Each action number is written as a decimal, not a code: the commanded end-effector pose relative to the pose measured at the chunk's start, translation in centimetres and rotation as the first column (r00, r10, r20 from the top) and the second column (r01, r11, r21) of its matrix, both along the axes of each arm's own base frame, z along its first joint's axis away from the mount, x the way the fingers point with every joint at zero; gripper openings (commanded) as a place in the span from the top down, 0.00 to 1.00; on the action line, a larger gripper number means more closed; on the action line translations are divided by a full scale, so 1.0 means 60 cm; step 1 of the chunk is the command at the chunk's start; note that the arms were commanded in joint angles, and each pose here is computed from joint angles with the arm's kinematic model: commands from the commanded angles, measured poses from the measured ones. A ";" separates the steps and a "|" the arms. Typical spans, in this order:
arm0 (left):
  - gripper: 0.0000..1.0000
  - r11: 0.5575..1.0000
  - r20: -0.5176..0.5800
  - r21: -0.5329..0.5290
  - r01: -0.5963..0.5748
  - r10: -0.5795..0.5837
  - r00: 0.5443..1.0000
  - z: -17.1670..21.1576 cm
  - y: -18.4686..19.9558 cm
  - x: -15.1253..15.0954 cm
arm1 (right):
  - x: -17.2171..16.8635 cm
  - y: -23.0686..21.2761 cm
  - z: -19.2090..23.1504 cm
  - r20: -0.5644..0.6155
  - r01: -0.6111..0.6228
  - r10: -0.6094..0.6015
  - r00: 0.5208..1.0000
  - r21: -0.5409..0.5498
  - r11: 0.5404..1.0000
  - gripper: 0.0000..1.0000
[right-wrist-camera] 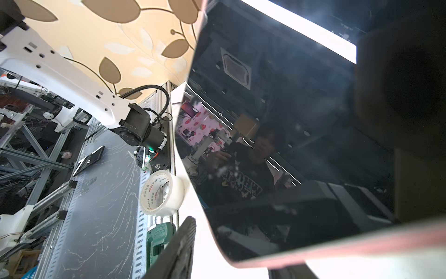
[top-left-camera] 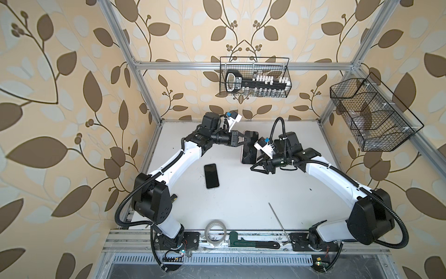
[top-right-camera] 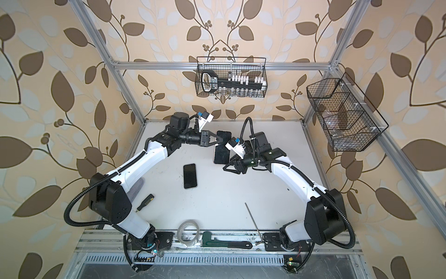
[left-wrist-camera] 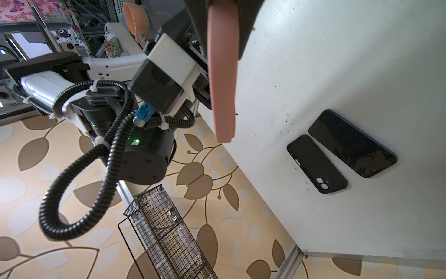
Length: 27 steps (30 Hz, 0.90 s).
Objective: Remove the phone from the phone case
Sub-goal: 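Hold the upright phone with the left gripper while the right pinches its lower edge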
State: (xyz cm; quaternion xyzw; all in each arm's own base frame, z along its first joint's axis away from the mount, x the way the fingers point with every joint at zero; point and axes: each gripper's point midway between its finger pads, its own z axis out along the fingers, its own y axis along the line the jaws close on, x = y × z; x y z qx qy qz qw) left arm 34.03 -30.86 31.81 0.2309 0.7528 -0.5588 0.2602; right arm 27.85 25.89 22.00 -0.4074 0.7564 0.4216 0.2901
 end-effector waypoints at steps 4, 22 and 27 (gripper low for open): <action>1.00 0.993 0.097 -0.068 0.098 -0.092 0.991 0.051 0.000 -0.034 | -0.014 0.012 0.021 0.020 -0.086 0.085 0.996 0.045 0.995 0.62; 1.00 0.994 0.076 -0.074 0.086 -0.081 0.994 0.050 -0.006 -0.019 | -0.022 0.009 0.027 0.012 -0.114 0.114 0.993 0.081 0.990 0.84; 1.00 0.993 0.072 -0.078 0.083 -0.077 0.994 0.047 -0.007 -0.018 | -0.022 0.007 0.034 0.013 -0.122 0.121 0.993 0.107 0.987 0.85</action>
